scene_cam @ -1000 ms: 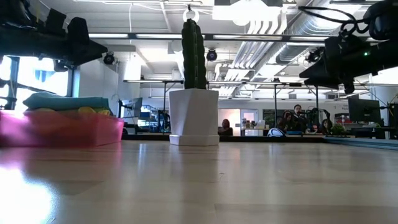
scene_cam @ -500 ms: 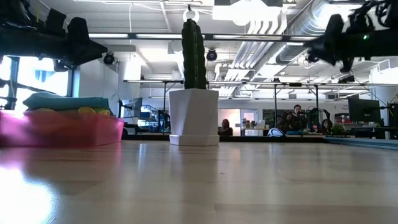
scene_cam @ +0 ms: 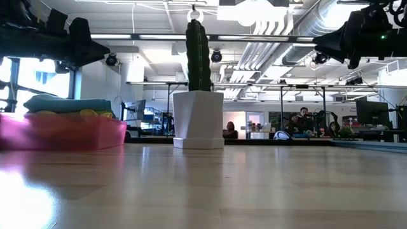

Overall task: Fold microfiber towels
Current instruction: Return to Home Position

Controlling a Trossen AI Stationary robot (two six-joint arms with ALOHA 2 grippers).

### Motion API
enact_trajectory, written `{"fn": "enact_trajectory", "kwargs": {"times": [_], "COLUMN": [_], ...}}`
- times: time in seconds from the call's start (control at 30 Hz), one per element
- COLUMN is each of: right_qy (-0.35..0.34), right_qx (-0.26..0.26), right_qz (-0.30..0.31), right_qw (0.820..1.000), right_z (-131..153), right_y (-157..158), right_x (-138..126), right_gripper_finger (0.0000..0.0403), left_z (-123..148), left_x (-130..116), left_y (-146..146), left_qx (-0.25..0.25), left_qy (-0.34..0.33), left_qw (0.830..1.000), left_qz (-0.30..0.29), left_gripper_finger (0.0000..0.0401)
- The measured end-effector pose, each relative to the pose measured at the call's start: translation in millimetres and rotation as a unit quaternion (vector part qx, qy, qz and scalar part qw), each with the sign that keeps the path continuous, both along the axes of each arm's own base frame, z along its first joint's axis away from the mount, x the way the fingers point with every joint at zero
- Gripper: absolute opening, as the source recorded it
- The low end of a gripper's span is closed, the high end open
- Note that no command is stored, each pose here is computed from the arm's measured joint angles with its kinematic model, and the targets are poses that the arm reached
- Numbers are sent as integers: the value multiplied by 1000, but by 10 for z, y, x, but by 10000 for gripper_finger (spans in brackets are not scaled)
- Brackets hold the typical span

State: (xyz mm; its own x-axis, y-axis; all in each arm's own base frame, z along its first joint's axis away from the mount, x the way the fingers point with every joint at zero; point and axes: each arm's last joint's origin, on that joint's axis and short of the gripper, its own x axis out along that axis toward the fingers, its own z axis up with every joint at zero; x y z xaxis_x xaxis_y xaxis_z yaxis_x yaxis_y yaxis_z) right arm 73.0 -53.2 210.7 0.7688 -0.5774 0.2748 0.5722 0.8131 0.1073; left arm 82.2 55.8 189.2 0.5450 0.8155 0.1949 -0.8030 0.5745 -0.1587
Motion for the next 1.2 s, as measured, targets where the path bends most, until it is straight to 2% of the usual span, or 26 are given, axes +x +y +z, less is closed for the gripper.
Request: {"fn": "enact_trajectory", "kwargs": {"times": [0.27,0.4,0.57,0.87,1.2], "right_qy": [0,1,-1,30,95], "right_qx": [-13,-35,-41,-10,44], "right_qz": [13,30,28,24,20], "right_qw": [1000,999,999,999,994], "right_z": [6,-149,-135,-215,-377], "right_y": [15,-12,-14,-31,-50], "right_x": [-18,16,9,30,48], "right_gripper_finger": [167,167,167,167,167], "left_z": [0,0,0,0,0], "left_x": [0,0,0,0,0], "left_y": [0,0,0,0,0], "left_qx": [0,0,0,0,0], "left_qy": [0,0,0,0,0], "left_qw": [1000,1000,1000,1000,1000], "left_qz": [0,0,0,0,0], "left_gripper_finger": [166,166,166,166,166]}}
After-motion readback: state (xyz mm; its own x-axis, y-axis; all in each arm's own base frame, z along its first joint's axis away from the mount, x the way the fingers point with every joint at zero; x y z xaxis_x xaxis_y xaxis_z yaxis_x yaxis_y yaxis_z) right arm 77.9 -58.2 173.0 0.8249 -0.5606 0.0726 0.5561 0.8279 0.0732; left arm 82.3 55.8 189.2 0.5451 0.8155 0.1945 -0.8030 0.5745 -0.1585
